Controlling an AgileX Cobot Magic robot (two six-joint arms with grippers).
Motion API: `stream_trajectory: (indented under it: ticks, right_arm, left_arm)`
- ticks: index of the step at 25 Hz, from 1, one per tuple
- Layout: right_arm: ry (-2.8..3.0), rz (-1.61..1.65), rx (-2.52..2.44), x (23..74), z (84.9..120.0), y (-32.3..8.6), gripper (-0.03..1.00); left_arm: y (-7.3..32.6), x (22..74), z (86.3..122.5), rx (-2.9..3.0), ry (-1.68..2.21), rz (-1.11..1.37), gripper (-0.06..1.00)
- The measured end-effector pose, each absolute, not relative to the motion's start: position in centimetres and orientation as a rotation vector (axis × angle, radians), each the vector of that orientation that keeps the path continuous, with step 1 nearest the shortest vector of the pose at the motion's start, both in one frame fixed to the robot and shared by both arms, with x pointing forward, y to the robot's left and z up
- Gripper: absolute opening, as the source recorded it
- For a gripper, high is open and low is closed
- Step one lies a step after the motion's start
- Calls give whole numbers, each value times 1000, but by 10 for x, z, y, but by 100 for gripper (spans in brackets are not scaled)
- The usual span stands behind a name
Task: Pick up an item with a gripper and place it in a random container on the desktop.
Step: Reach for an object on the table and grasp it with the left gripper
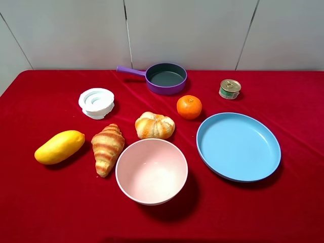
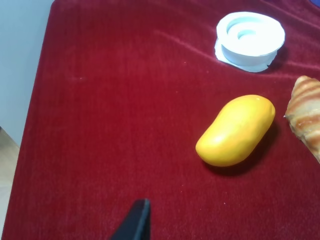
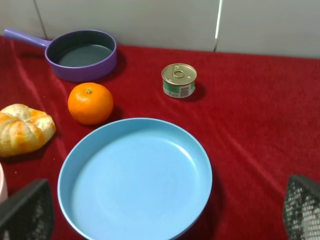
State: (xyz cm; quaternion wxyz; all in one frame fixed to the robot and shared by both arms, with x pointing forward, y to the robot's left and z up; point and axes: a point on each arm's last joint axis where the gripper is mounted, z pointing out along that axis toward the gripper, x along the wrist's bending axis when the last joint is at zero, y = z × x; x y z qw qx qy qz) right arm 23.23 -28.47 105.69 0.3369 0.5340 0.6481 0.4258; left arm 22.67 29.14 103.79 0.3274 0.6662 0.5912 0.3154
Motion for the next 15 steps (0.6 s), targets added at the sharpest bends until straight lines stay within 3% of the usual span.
stream_trajectory:
  ticks: [15]
  right_arm:
    - [1689, 1110, 1392, 232, 1057, -285, 69]
  left_arm:
    - [291, 227, 1037, 1746, 1550, 822, 98]
